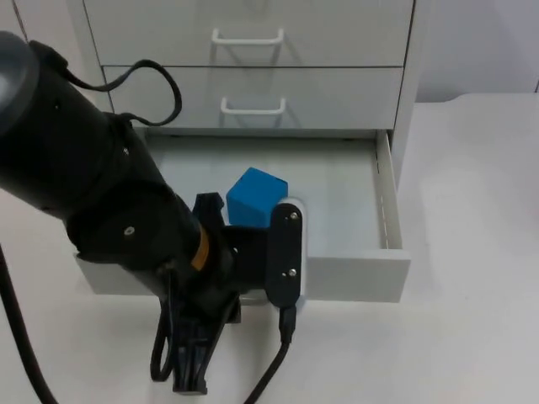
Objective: Open the drawer with the left hand, place the block into the drawer with the right hand, then close the drawer with the left hand.
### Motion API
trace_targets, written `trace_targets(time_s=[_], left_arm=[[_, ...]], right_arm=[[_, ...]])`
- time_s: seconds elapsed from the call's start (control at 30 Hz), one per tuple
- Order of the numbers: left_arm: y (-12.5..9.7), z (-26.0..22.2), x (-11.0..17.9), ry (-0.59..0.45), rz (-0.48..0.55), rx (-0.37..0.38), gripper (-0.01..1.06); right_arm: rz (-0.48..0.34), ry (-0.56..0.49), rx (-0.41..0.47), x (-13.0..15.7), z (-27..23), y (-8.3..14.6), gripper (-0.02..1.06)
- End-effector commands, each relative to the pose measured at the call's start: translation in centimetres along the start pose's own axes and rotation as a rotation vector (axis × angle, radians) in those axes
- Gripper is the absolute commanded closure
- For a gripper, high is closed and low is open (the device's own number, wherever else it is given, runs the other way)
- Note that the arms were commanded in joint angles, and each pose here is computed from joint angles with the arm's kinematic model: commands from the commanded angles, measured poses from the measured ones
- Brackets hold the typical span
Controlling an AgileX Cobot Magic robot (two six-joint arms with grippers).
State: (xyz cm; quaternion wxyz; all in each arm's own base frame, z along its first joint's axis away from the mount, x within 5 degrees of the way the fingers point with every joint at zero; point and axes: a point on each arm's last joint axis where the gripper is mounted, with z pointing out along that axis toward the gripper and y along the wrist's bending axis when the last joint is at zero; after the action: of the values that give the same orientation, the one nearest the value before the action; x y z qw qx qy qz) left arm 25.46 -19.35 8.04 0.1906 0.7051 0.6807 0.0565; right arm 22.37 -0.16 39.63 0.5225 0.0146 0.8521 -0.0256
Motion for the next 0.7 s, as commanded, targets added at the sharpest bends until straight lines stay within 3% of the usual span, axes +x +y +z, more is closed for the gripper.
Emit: trace_targets(time_s=[0.0,0.2,0.43,0.67], left_arm=[[0.5,0.0,-0.2,-0.02,0.001,-0.023,1.05],[0.9,0.0,-0.1,-0.004,-0.014,-0.049,1.05],[3.1,-0.5,-0.9,0.006,-0.019,-0.151,1.05],[3.5,0.5,-0.9,0.028,-0.006,-0.175,1.05]], right_arm=[[-0.004,-0.01,0.004,0.0,-0.2,-0.1,0.0],[-0.004,-0.01,0.004,0.0,-0.2,-0.1,0.0],[-0.004,-0.013,0.004,0.0,-0.2,-0.1,0.0],[-0.004,-0.013,0.004,0.0,-0.2,-0.1,0.0]])
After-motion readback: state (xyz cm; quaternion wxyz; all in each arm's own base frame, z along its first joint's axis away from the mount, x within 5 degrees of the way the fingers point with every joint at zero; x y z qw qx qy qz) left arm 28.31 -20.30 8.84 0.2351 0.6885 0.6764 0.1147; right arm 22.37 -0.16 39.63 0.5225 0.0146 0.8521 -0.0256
